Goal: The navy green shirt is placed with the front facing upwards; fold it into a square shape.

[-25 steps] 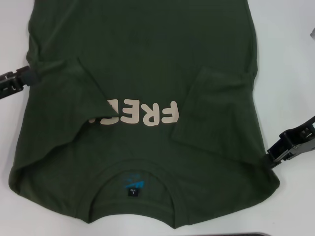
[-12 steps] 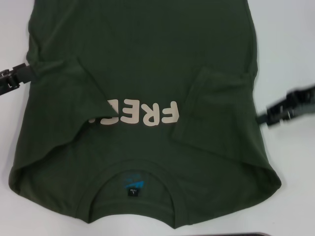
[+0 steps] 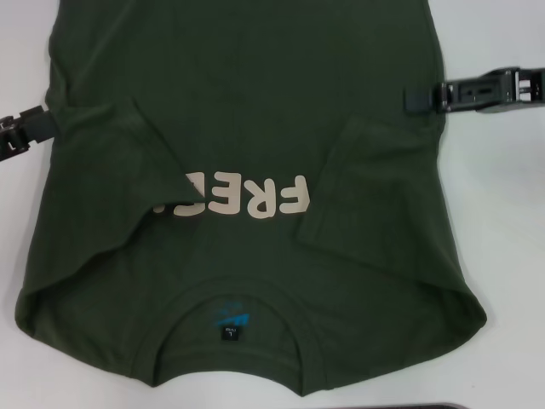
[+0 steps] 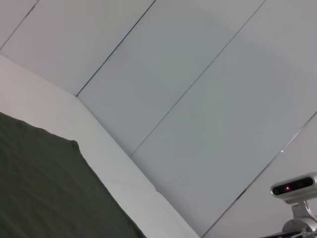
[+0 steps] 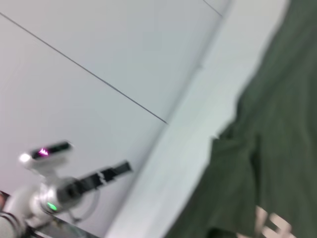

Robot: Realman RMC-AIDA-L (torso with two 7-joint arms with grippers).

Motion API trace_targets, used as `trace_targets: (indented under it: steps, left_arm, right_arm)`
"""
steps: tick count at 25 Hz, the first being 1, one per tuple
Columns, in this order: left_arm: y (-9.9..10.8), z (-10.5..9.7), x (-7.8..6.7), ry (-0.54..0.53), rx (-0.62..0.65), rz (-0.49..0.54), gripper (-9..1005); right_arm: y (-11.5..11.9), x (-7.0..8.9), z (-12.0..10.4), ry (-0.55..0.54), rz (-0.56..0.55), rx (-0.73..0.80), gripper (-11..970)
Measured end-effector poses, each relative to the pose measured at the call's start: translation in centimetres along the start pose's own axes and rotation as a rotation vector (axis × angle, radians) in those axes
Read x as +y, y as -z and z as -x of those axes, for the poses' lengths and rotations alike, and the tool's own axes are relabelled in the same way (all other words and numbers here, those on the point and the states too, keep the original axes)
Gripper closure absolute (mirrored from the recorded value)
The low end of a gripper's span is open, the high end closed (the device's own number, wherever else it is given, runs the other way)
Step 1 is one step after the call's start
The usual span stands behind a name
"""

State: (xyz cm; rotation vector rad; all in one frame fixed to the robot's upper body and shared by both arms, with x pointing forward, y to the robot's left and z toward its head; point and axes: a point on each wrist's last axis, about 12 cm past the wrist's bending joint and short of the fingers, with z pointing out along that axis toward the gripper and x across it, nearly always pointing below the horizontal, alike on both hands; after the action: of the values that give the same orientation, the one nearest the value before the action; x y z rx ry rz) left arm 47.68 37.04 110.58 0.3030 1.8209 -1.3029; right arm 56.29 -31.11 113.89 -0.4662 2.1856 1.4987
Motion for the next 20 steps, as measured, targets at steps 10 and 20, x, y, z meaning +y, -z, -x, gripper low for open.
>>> trace_targets:
  steps: [10, 20]
  left_arm:
    - [-0.3, 0.1, -0.1, -0.003, 0.016, -0.02, 199]
    - [0.0, -0.3, -0.6, -0.033, 0.077, -0.039, 201]
  right_arm:
    - [-0.5, 0.3, -1.3, 0.01, 0.076, -0.009, 149]
    - [-1.9, 0.4, -2.8, 0.225, 0.1, -0.013, 105]
